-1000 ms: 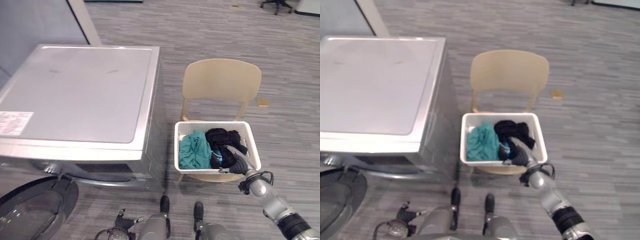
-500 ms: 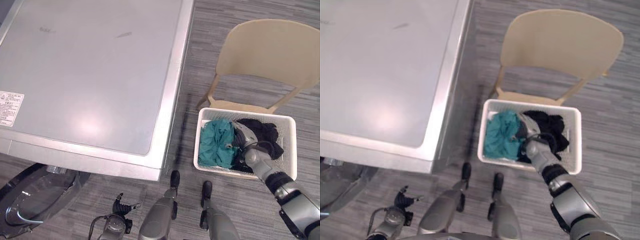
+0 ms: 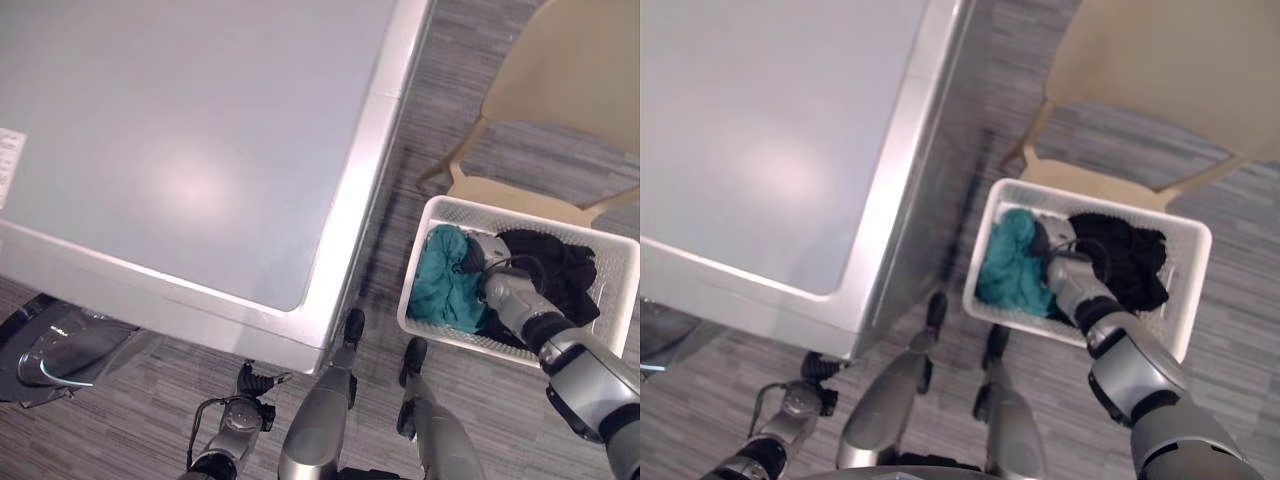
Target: Grab the laundry basket,head to the washer,open it,put in the laundry and shut it.
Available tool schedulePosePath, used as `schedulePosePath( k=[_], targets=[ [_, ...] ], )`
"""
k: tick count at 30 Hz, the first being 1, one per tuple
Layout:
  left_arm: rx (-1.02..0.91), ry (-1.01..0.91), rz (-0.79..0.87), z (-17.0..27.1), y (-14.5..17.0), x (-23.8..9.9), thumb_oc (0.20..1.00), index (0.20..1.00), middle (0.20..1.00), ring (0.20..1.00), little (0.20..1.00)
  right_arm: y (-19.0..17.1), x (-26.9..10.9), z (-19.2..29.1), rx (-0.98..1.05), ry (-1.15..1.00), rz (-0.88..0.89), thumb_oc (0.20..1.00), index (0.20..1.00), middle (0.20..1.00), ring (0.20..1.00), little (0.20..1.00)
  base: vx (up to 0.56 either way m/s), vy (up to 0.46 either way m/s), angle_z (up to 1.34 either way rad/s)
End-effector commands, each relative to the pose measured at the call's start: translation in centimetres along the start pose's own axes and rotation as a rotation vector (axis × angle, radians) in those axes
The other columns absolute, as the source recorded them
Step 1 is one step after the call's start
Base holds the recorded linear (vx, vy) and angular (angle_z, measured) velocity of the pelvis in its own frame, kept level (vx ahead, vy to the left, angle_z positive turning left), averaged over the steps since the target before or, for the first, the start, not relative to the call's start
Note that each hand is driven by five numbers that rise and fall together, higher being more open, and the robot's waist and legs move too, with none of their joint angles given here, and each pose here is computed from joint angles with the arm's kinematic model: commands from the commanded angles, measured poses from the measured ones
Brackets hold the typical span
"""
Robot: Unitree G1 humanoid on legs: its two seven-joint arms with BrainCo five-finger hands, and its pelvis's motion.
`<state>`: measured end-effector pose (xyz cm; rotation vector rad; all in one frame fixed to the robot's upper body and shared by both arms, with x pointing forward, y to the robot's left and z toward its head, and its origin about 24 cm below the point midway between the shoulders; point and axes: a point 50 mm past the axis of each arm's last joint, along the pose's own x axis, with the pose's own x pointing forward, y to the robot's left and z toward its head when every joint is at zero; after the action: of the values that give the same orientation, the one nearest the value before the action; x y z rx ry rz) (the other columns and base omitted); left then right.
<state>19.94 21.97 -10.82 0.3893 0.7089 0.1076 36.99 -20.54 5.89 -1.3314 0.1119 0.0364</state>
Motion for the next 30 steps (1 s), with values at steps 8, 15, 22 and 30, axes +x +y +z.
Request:
schedulePosePath(
  k=[8, 15, 22, 30],
  targets=[
    [-0.008, 0.220, 0.002, -5.6, 0.4, -2.0, 1.000, 1.000, 1.000, 1.000, 1.000, 0.2, -6.2, 1.0, 0.716, -0.210, -0.025, 0.200, 0.200, 0.200, 0.200, 0.200, 0.02, 0.048, -0.12],
    [-0.066, 0.149, -0.003, -4.3, 0.9, -1.9, 1.000, 1.000, 1.000, 1.000, 1.000, -1.4, -9.8, 2.3, 1.145, -0.376, -0.064, 0.200, 0.200, 0.200, 0.200, 0.200, -0.15, 0.092, -0.60],
    [-0.034, -0.167, -0.027, 1.8, 1.6, -2.1, 1.000, 1.000, 1.000, 1.000, 1.000, -2.3, -10.6, 3.5, 1.153, -0.428, -0.149, 0.200, 0.200, 0.200, 0.200, 0.200, -0.29, -0.161, 0.38],
    [0.035, -0.645, -0.117, 12.0, 0.4, -4.4, 1.000, 1.000, 1.000, 1.000, 1.000, -5.1, -9.8, 6.2, 1.123, -0.575, -0.212, 0.200, 0.200, 0.200, 0.200, 0.200, -0.32, -0.142, 0.46]
  ],
)
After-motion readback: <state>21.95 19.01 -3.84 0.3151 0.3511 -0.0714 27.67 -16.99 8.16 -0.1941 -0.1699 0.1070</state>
